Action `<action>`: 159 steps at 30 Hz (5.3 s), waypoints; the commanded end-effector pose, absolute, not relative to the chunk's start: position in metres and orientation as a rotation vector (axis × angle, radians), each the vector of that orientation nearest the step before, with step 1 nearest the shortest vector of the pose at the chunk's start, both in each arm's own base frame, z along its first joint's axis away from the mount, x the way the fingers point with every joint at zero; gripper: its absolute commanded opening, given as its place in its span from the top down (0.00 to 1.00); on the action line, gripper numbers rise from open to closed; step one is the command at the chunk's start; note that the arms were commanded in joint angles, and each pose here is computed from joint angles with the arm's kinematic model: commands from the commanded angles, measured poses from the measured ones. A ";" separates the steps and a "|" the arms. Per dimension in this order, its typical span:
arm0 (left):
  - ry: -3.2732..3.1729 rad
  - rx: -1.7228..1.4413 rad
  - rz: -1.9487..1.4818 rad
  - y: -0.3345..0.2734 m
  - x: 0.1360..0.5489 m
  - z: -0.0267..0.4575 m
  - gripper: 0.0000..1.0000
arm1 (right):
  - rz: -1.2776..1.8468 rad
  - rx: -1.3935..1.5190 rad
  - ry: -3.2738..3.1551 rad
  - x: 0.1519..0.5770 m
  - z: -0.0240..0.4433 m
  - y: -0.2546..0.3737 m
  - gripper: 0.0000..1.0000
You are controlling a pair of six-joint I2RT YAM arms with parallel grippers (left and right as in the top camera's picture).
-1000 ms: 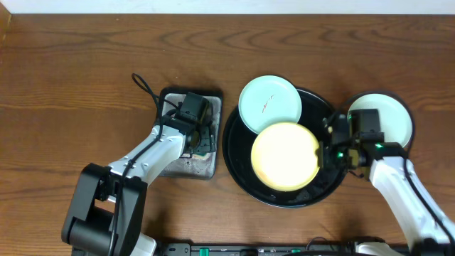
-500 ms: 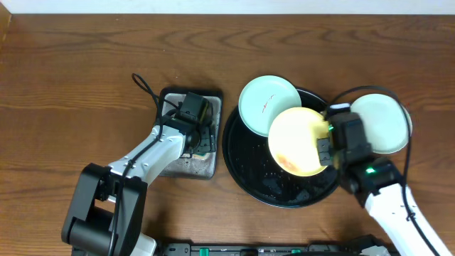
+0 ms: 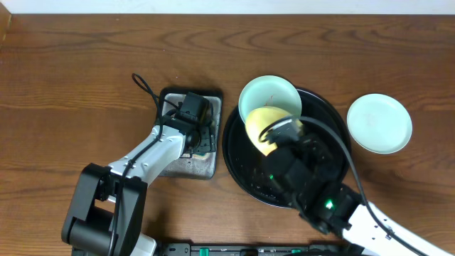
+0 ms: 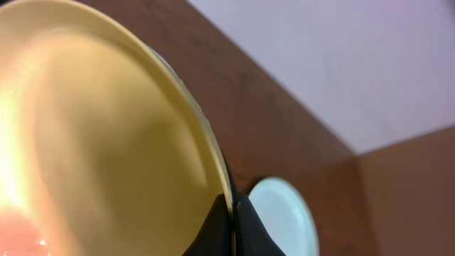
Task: Clean dirty plates on tray and stack at the side
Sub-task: 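Lift the yellow plate with the right gripper and move it right, then set the yellow plate onto the green plate at the right side, then grasp the remaining pale green plate rim with the right gripper and pull it forward, then dip and rub the sponge in the soapy water with the left gripper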
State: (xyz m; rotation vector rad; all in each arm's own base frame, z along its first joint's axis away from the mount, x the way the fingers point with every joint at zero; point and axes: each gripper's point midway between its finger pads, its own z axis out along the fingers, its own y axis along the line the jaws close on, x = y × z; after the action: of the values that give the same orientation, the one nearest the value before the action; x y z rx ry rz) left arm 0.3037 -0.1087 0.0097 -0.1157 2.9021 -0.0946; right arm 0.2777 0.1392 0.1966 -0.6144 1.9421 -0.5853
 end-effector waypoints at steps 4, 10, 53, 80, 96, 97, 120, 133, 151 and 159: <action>2.907 -0.125 -0.083 -0.106 0.302 0.010 0.21 | -0.793 -0.593 1.755 0.269 0.245 0.141 0.99; 2.908 -0.125 -0.082 -0.106 0.302 0.010 0.21 | -0.795 -0.581 1.752 0.269 0.247 0.141 0.99; 2.905 -0.125 -0.084 -0.106 0.302 0.010 0.21 | 0.301 1.399 2.131 0.321 0.063 -0.148 0.76; 2.905 -0.125 -0.084 -0.106 0.302 0.010 0.21 | 0.590 -0.363 2.482 0.411 0.128 0.095 0.07; 2.905 -0.125 -0.084 -0.106 0.302 0.010 0.21 | 0.652 -0.243 2.610 0.436 0.035 0.110 0.38; 2.905 -0.125 -0.084 -0.106 0.302 0.010 0.21 | 0.654 -0.240 2.621 0.435 0.030 0.110 0.43; 2.908 -0.125 -0.082 -0.106 0.302 0.010 0.21 | 0.672 -0.132 2.887 0.363 0.047 0.102 0.99; 2.834 -0.138 -0.009 -0.097 0.317 0.014 0.26 | 0.552 -0.136 3.037 0.326 0.018 0.095 0.99; 2.830 -0.124 -0.100 -0.110 0.319 0.014 0.52 | 0.552 -0.139 3.032 0.327 0.018 0.095 0.99; 2.844 -0.119 -0.103 -0.109 0.311 0.005 0.71 | 0.552 -0.140 3.033 0.327 0.018 0.095 0.99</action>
State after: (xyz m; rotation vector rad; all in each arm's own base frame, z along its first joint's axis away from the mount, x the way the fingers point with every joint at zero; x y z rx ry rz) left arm 0.3244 -0.1114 0.0153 -0.1232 2.8096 -0.1050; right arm 0.3297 0.0902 0.0175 -0.1361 3.0287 0.5417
